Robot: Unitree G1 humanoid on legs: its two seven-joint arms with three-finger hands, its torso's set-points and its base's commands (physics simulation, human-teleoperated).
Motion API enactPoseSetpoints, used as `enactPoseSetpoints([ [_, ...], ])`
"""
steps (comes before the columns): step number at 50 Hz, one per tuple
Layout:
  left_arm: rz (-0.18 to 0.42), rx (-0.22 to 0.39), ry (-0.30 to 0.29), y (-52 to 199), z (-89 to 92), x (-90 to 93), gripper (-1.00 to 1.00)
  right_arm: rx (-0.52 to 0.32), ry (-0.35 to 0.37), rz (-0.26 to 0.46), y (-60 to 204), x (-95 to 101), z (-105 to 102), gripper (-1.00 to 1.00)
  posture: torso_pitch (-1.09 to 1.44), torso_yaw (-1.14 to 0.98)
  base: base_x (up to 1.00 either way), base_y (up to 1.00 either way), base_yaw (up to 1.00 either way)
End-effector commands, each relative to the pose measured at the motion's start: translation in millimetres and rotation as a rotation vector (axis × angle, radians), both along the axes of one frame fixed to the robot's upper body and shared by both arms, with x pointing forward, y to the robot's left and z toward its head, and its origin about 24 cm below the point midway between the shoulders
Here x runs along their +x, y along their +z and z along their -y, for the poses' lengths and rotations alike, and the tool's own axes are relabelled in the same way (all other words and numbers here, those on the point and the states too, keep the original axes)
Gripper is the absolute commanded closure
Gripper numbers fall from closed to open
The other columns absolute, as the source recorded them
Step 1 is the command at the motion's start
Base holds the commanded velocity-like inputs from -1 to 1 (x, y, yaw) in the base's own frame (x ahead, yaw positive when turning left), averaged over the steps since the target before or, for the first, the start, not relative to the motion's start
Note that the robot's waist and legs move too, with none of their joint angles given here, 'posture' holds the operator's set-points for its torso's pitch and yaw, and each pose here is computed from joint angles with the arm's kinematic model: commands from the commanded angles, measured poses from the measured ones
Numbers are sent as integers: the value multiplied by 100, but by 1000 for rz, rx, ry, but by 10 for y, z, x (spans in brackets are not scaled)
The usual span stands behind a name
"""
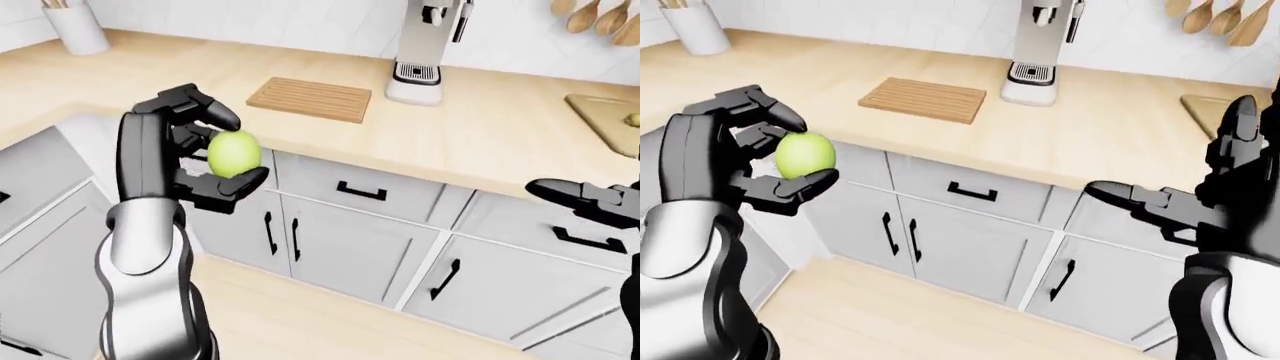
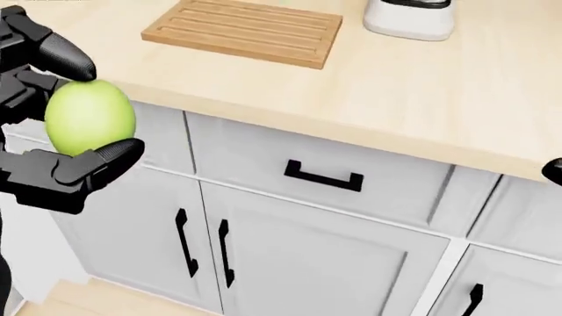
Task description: Place the lime and the date on separate cutting boards.
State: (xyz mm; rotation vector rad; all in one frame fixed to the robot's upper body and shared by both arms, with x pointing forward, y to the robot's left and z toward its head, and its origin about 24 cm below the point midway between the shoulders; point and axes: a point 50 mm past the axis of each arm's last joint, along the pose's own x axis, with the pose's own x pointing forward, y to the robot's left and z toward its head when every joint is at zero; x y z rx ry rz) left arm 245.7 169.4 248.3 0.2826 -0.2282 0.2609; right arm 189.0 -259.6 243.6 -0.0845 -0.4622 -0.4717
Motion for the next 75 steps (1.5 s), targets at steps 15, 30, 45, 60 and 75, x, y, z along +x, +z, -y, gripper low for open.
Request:
enactPoseSetpoints([
  [15, 59, 2, -24, 56, 49, 29, 100, -17, -1, 57, 12, -57, 2, -100, 0, 0, 22, 51, 0],
  [30, 61, 2, -28, 43, 68, 10, 100, -7, 56, -15, -174, 5, -26, -100, 0, 0, 3, -4, -53],
  [45, 65, 10, -34, 86, 73, 6, 100, -17, 67, 2, -139, 6, -57, -100, 0, 0, 0, -27, -27],
  [60, 68, 7, -40, 74, 76, -5, 100, -11, 33, 30, -117, -52, 21, -100, 0, 0, 18, -8, 0],
  [75, 76, 9, -43, 109, 82, -17, 100, -5, 30, 43, -97, -87, 46, -100, 0, 0, 55, -12, -27],
])
